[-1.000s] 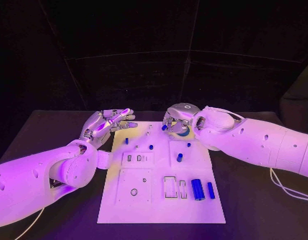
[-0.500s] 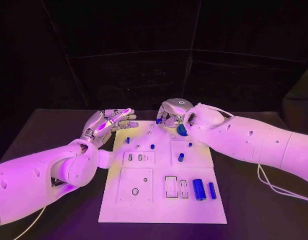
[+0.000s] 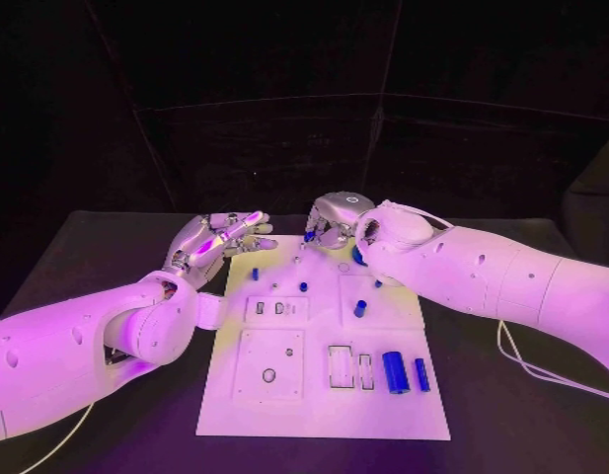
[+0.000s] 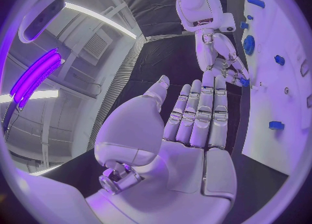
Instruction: Assemble the parts on the task board
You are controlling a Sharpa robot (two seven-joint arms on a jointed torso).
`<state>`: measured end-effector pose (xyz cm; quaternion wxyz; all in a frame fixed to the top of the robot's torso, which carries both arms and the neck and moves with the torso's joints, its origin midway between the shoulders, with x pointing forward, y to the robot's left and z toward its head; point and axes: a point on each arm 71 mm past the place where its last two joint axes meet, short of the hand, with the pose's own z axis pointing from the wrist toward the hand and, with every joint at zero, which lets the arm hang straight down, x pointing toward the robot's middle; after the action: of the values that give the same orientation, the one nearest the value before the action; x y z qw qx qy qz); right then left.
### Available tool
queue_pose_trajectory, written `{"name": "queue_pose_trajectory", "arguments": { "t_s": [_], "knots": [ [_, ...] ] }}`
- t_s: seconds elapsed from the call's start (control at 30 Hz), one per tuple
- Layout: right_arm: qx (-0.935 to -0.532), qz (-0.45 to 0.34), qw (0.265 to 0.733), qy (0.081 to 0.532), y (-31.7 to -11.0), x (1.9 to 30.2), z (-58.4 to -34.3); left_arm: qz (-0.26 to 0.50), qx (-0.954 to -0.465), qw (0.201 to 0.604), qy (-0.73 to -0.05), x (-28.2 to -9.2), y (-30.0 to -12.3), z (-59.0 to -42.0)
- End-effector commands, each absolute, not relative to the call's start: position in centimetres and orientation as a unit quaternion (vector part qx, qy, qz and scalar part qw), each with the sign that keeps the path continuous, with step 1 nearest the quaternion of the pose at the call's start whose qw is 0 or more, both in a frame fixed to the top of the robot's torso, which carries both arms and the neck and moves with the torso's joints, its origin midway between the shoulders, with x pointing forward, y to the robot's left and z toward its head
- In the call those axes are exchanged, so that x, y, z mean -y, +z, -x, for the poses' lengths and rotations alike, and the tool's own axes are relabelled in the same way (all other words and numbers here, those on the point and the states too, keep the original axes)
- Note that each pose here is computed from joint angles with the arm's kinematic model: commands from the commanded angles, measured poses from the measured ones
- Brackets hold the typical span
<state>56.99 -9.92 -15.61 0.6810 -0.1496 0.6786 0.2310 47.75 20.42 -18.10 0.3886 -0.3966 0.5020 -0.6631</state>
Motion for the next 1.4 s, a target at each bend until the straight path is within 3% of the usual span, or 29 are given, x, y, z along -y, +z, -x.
{"name": "queue_pose_trajectory", "arguments": {
  "t_s": [0.03,1.4],
  "knots": [
    [-0.687,0.153,0.673,0.227,-15.6,9.8,-57.1,0.39,-0.502,0.384,-0.67,-20.2,-17.9,-47.7],
    [-0.697,0.164,0.662,0.223,-16.0,8.4,-57.5,0.39,-0.504,0.382,-0.67,-20.2,-17.8,-47.8]
  ]
}}
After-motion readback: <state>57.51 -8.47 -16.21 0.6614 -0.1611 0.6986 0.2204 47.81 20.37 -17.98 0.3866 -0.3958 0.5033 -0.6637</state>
